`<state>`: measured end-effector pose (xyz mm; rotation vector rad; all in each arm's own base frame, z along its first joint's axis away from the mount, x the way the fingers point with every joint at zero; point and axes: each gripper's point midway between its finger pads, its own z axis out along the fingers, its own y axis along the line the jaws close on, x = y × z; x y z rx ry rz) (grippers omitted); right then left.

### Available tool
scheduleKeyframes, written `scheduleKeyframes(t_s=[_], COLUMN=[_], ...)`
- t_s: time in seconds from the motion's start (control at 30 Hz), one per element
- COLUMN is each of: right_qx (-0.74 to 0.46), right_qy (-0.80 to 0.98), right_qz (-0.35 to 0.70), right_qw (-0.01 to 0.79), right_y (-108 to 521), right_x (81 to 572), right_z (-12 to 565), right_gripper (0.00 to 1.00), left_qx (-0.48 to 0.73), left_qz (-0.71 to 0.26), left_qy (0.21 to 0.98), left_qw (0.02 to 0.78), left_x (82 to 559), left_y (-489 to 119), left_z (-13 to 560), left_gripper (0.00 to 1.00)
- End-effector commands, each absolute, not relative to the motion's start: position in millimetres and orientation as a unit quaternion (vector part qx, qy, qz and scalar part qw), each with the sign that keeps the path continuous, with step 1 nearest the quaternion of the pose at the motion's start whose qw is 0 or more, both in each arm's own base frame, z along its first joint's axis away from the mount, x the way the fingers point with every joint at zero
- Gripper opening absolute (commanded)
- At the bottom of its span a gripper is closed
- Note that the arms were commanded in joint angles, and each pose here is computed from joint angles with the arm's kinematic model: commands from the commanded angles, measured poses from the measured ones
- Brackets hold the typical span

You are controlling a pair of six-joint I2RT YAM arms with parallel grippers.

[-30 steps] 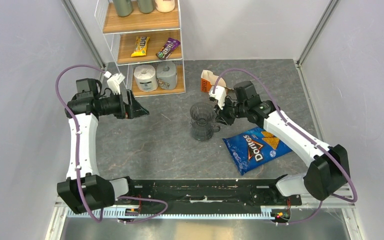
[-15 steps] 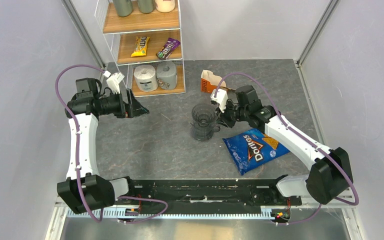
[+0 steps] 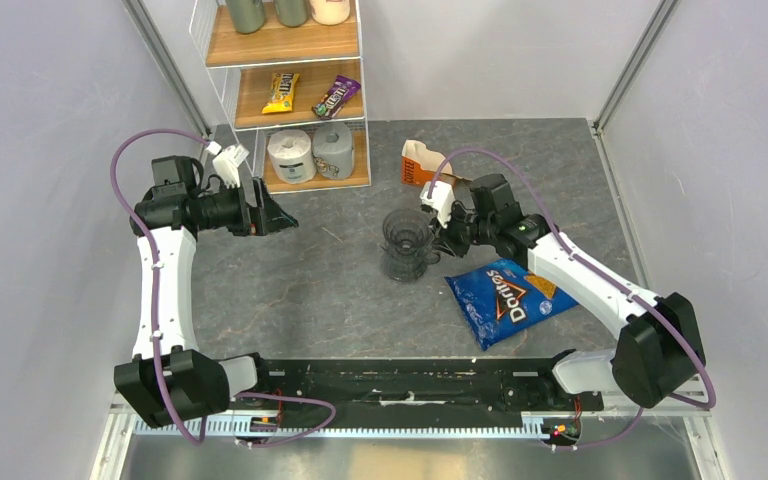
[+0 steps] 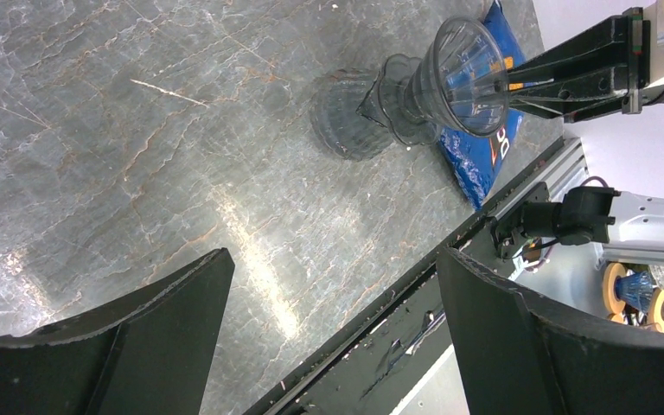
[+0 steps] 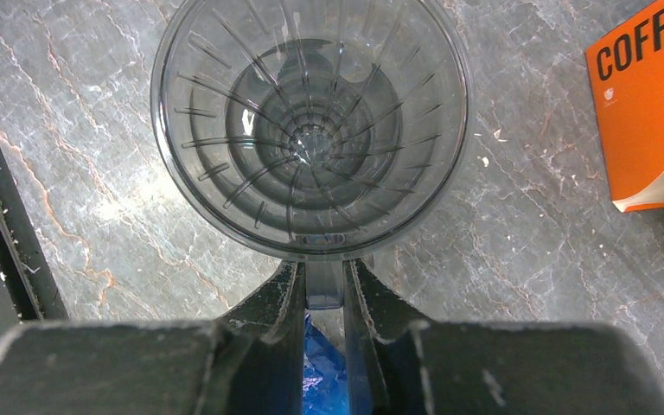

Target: Place the coffee filter in the dripper

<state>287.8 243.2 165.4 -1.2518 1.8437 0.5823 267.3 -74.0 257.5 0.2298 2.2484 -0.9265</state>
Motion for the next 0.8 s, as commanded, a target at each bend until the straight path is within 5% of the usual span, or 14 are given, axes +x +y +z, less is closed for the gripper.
scheduleKeyframes(t_s=[0.0,0.53,0.67,0.77], right_qx=[-0.508,-0.515,-0.518,-0.519], right_qy=[0.708,0.706,0.705,0.705], right_qz=[0.233,0.228,0.230,0.231], right_qw=[0.431,0.430,0.427,0.426], right_y=[252.2,254.7,255.6,255.8], right_x=[292.1,295.8,294.0,292.9], right_z=[171.0,164.0,163.1,163.3], right_gripper=[0.00,0.00,0.16,0.40], left_qx=[0.086,0.084,0.084,0.084], left_qz=[-0.359,-0.358,-0.357,-0.358], left_qy=[0.860,0.861,0.861,0.861], left_qw=[0.351,0.352,0.352,0.351], left_x=[270.2,272.3,272.7,273.5], left_y=[-75.9,-75.2,-74.9,-74.8], left_z=[263.6,264.9,264.2,264.0], left_gripper=[0.96,0.97,0.97,0.97])
